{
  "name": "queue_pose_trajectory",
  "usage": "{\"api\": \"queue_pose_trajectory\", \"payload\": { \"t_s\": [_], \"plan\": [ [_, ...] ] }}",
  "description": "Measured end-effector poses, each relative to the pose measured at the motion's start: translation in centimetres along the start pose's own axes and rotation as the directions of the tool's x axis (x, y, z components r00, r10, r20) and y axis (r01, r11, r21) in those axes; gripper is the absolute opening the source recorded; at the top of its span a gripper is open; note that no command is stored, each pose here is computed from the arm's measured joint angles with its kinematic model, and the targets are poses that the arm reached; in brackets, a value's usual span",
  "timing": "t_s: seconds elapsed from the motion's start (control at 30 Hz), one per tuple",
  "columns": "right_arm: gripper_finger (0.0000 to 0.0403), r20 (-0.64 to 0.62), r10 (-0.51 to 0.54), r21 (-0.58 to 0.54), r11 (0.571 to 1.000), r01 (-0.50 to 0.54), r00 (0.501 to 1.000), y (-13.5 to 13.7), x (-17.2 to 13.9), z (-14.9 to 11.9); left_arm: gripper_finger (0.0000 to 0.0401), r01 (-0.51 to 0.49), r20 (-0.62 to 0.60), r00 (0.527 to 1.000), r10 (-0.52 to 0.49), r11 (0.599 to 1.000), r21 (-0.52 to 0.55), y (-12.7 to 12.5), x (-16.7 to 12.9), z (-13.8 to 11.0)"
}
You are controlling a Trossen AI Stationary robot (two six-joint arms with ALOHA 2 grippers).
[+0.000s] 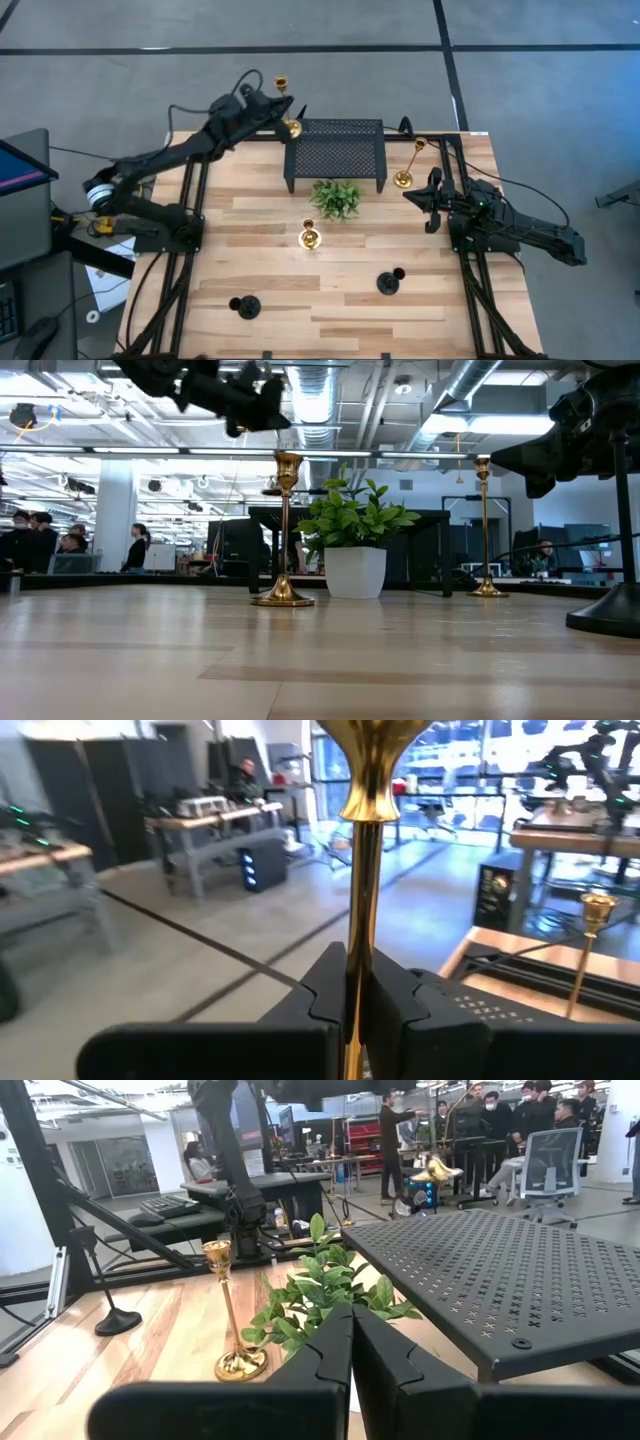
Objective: Pick & Place candle stick holders
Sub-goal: Put the top left gold candle holder on the shelf
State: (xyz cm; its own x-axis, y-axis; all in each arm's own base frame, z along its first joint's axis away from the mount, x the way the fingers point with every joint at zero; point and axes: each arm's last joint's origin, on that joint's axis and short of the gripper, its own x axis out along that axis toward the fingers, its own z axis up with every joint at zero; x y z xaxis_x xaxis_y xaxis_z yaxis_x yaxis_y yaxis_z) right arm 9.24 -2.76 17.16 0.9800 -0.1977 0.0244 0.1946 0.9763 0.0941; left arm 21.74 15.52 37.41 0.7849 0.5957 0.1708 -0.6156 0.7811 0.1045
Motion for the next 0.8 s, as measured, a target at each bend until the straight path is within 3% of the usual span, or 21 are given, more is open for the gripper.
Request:
{"api": "queue_pose_trajectory", "payload": {
  "t_s": [0.3, 0.8],
  "plan": [
    [0.0000, 0.000, 0.000, 0.000, 1.000, 0.000, 1.000, 0.0, 0.0, 0.0, 0.0012, 0.070, -0.039, 0.997, -0.072, 0.996, -0.051, -0.4, 5.2, -1.1],
    [0.0000, 0.000, 0.000, 0.000, 1.000, 0.000, 1.000, 0.0, 0.0, 0.0, 0.0012, 0.136, -0.014, 0.990, -0.138, 0.985, -0.104, -1.0, 7.5, -3.2]
  ]
}}
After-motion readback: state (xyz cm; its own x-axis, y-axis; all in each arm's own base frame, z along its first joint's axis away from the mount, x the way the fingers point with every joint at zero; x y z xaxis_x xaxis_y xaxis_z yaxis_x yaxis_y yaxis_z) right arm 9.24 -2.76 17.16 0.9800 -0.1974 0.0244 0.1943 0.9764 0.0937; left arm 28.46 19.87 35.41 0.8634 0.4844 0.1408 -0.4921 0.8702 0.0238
